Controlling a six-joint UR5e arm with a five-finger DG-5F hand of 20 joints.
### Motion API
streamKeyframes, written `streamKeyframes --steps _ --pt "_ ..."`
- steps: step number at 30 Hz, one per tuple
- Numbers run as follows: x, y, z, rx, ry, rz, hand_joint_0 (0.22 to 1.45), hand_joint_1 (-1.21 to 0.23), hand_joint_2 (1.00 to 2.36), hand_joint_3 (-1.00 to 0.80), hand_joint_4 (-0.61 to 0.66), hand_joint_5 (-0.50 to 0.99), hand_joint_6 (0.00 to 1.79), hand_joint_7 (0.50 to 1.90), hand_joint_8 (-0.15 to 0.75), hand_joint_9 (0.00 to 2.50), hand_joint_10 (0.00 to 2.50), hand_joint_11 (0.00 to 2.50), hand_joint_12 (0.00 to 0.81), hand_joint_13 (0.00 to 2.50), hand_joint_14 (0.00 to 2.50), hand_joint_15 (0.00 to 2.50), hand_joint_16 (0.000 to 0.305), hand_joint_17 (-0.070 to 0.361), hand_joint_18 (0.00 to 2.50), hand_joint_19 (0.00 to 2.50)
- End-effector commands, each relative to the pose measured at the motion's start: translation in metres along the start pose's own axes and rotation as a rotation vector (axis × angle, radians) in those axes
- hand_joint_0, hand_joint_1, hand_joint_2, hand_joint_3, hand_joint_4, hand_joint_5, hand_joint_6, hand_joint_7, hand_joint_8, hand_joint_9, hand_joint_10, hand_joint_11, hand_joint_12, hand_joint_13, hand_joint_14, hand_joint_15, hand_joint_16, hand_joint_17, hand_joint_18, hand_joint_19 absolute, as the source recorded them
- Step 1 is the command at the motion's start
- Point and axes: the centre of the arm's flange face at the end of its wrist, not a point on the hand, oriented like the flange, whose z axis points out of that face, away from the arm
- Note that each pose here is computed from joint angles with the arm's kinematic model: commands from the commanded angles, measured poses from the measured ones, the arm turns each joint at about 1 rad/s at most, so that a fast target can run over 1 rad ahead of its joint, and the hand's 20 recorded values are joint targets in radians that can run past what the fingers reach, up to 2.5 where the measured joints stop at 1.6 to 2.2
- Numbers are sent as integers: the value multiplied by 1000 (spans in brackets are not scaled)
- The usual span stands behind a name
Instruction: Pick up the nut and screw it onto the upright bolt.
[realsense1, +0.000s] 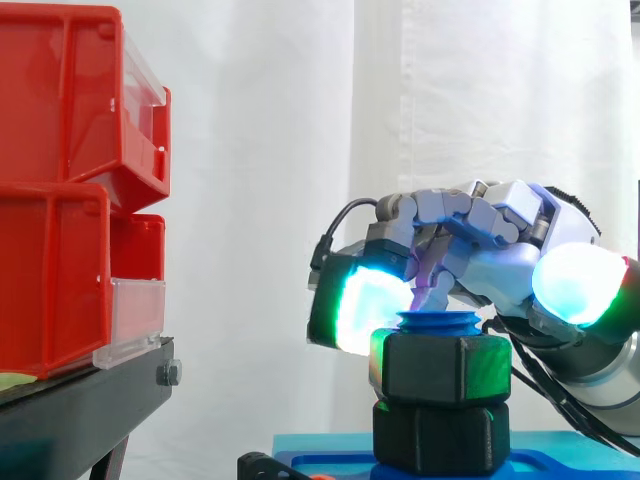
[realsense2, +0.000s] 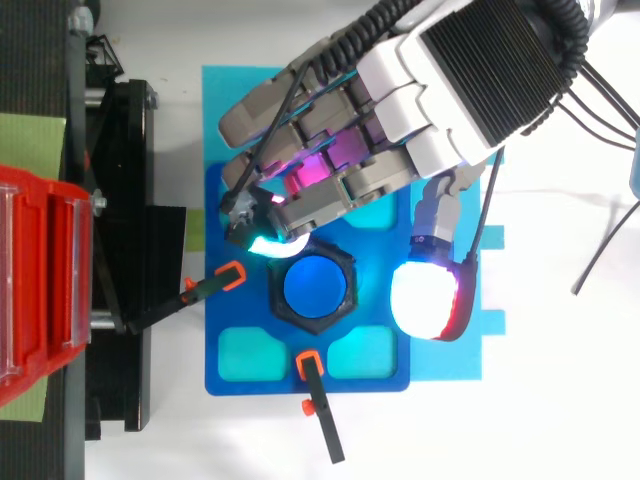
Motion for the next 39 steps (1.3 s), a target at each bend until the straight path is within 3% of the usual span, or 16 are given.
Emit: streamKeyframes --steps 1,11,17,23,28,33,37,39 --pt "-1 -1 1 -1 -2 -2 462 -167 1000 -500 211 -78 503 879 261 1333 6 177 194 928 0 0 27 61 772 258" --pt "-5 -3 7 -10 -9 -11 452 -157 1000 -500 138 -141 501 652 230 1019 0 0 207 770 0 0 31 70 631 251" --pt "0 4 13 -15 -7 -13 445 -131 1000 -500 98 -175 500 545 200 718 0 0 227 555 0 0 31 71 336 79" --pt "9 11 16 -3 9 -25 443 -111 1000 -500 77 -191 500 526 181 533 0 0 252 363 0 0 33 74 39 0" --pt "19 17 12 40 12 -12 442 -84 1000 -500 81 -194 500 532 181 468 0 0 273 292 0 0 33 75 0 0" --pt "20 16 10 64 13 -3 443 -73 1000 -500 94 -190 500 556 186 451 0 0 281 280 0 0 34 75 0 0" --pt "22 15 8 111 24 9 443 -71 1000 -500 112 -178 501 622 204 471 0 0 289 293 0 0 33 75 0 0" --pt "23 15 8 117 27 8 444 -71 1000 -500 113 -173 501 647 207 480 0 0 291 304 0 0 34 76 0 0"
